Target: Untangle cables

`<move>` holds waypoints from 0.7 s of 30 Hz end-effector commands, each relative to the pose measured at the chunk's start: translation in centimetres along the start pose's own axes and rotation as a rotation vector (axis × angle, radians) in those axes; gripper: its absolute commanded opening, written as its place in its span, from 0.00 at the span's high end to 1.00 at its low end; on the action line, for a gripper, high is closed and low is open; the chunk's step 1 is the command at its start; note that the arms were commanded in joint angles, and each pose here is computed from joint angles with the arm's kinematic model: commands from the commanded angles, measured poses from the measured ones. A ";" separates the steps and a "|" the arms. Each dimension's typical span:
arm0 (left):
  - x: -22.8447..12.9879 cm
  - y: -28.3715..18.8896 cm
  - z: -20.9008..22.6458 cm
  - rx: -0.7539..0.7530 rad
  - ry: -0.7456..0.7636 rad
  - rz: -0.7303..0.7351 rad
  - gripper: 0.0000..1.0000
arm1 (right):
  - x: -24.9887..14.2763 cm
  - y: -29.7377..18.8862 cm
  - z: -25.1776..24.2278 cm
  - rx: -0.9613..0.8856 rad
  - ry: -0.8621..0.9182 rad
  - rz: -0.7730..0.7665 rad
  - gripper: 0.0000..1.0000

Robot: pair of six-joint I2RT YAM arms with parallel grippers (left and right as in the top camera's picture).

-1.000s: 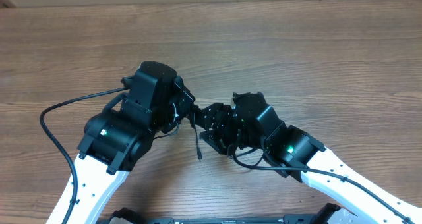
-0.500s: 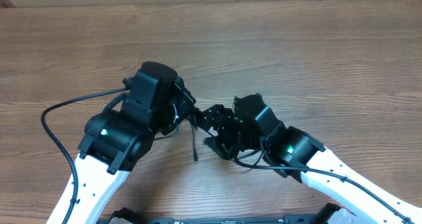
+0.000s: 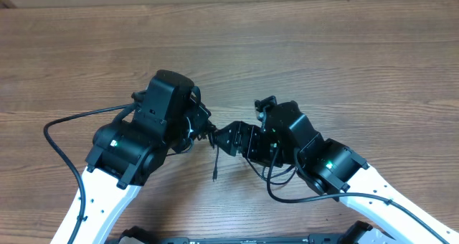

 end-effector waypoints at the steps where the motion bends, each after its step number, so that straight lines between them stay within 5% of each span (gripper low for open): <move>1: -1.1 0.0 -0.7 -0.027 -0.026 0.076 0.96 | -0.2 -0.6 1.9 0.088 -0.148 0.020 0.00; 12: -1.4 0.1 -0.2 -0.001 -0.008 0.100 0.96 | 0.3 -1.2 1.8 0.073 -0.309 -0.018 0.01; 21: -1.0 0.2 -0.2 0.005 -0.034 0.072 0.96 | -0.3 -9.2 1.4 -0.027 -0.562 -0.200 0.07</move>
Point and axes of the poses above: each gripper's point midway between its finger pads, its own y axis out along the fingers, its own z axis along the line the jaws close on, x = y × z, the point moved 4 cm from there along -y, back along the fingers, and after that the axes turned 6 degrees about -y, right-handed, at the moved point
